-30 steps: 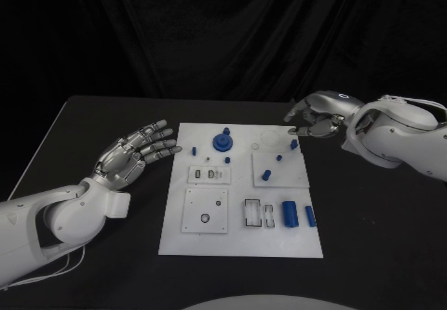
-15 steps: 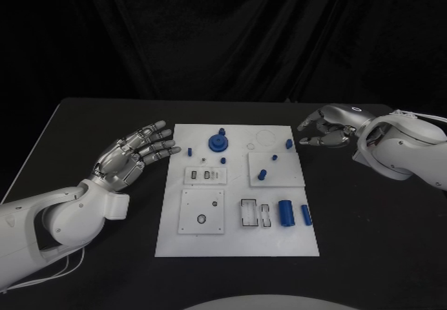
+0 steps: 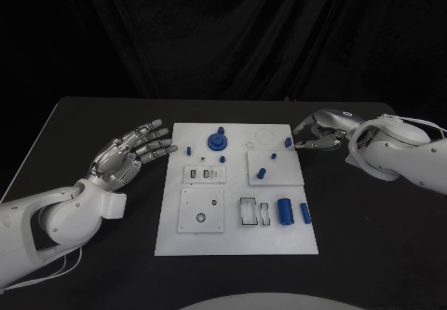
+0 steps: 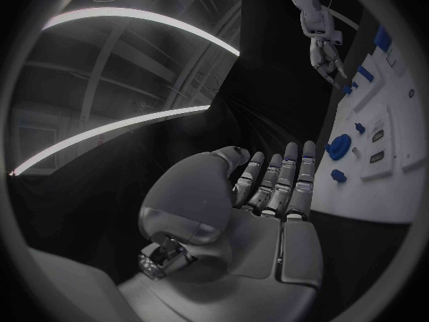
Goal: Assemble the parts on the task board
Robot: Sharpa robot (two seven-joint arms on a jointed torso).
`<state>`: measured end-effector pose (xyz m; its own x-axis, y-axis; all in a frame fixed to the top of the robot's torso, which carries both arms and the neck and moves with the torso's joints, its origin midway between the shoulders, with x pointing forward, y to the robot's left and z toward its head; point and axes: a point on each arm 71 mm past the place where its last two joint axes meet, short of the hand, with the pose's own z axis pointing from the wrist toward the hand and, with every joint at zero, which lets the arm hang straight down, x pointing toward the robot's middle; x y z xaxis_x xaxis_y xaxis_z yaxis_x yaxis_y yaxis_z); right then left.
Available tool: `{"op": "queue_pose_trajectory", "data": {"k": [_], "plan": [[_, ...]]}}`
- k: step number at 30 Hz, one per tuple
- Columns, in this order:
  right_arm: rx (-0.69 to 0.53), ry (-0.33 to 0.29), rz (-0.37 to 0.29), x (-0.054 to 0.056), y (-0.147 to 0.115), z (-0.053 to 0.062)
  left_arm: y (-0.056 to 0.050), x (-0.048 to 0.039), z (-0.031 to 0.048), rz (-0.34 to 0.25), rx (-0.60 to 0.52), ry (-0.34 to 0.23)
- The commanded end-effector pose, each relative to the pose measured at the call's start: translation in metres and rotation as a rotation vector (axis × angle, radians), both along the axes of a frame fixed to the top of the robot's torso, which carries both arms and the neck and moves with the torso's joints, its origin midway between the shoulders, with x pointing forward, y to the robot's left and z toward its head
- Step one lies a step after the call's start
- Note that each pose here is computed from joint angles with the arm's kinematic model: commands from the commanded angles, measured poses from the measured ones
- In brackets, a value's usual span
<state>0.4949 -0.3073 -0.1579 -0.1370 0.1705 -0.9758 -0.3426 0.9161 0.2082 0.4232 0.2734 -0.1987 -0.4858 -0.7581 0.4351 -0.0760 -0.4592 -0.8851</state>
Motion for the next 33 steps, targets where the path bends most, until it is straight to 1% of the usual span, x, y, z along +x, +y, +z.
{"op": "queue_pose_trajectory", "data": {"k": [1, 8, 18, 33], "plan": [[-0.004, 0.002, -0.024, 0.003, -0.001, -0.002, 0.001, 0.0, 0.0048, 0.016, -0.05, -0.052], [-0.011, 0.012, -0.03, 0.006, 0.002, -0.004, 0.001, 0.0005, 0.0043, 0.014, -0.05, -0.051], [-0.015, 0.024, -0.021, 0.009, 0.009, -0.012, 0.0, 0.0002, 0.0039, 0.006, -0.05, -0.046], [-0.01, 0.016, 0.002, 0.012, 0.017, -0.015, -0.001, 0.0012, 0.0026, 0.0, -0.045, -0.037]]}}
